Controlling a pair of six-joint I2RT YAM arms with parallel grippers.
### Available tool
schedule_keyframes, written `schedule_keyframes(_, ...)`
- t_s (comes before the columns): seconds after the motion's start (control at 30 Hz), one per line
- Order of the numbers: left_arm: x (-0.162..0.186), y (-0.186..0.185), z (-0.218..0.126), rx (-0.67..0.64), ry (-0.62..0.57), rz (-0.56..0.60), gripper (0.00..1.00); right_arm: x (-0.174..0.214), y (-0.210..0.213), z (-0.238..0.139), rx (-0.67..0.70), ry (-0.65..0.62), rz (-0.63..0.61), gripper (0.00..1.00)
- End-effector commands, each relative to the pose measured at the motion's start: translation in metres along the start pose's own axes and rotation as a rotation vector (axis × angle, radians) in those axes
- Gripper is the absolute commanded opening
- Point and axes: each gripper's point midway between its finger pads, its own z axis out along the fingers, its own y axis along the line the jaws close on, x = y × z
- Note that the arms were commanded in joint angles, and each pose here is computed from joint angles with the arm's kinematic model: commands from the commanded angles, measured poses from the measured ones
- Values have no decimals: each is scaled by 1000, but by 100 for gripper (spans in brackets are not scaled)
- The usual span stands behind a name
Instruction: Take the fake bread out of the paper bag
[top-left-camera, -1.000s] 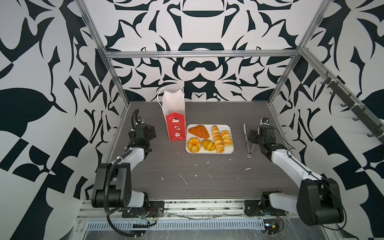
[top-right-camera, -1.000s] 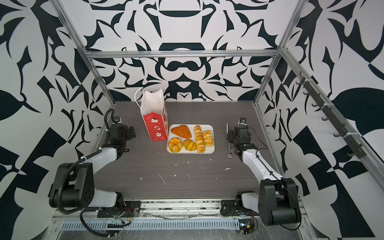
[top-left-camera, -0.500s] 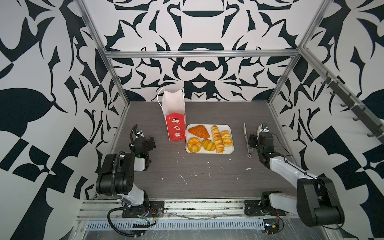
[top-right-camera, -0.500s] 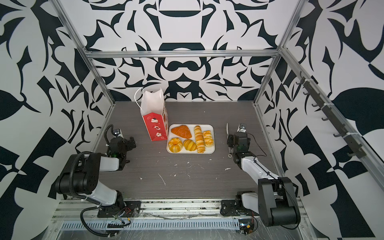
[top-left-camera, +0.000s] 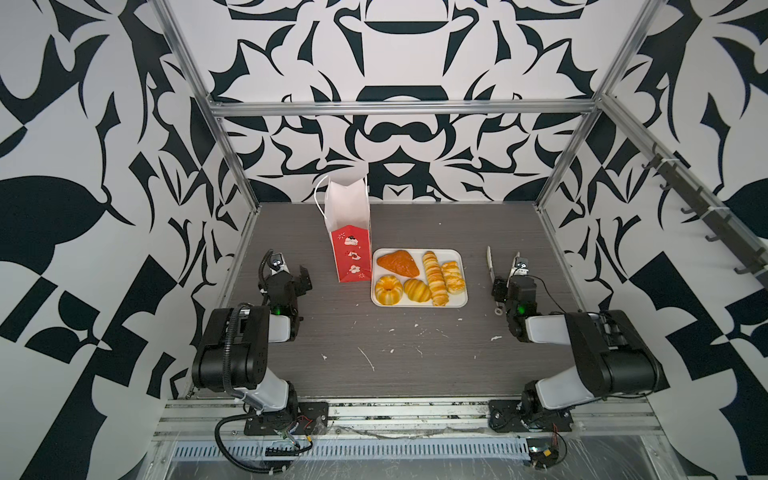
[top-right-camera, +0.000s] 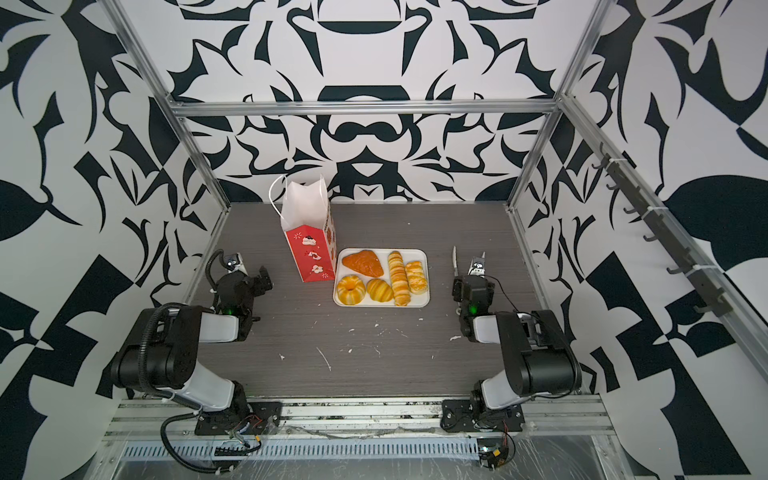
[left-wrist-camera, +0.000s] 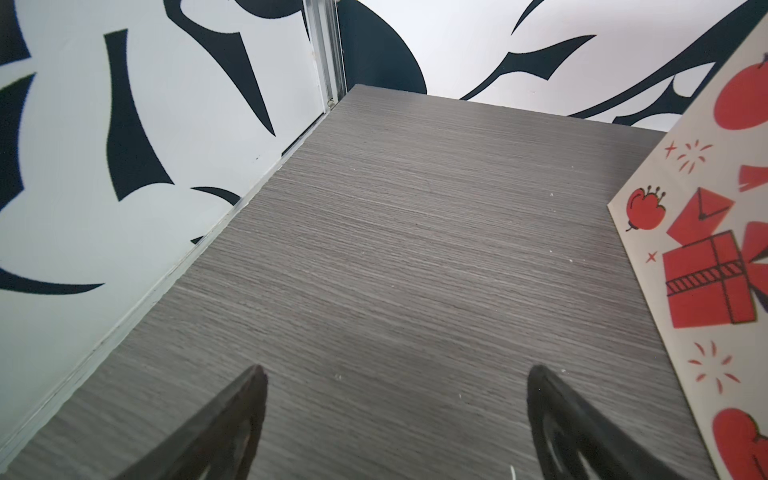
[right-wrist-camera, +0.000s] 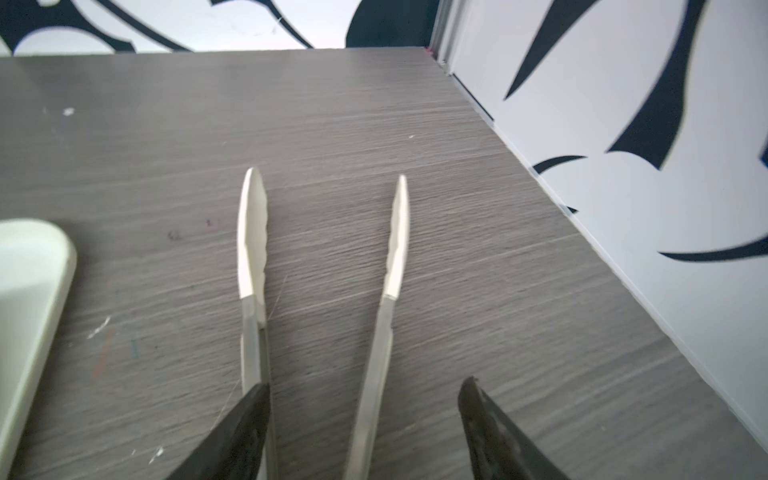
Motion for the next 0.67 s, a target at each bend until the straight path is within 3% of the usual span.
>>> schedule_keyframes(0.0, -7, 0, -1, 5, -34, -20, 99, -27, 13, -3, -33, -146, -34, 89)
schedule_keyframes(0.4, -5, -1, 1, 6, -23, -21, 99, -25, 10, -3, -18, -125, -24, 88)
schedule_keyframes(0.5, -4, -1, 2, 7, -14, -20, 99, -26, 10, -3, -17, -126, -23, 100)
schedule_keyframes(0.63, -6, -1, -1, 8, -27, -20, 99, -26, 10, -3, -17, -126, -25, 100)
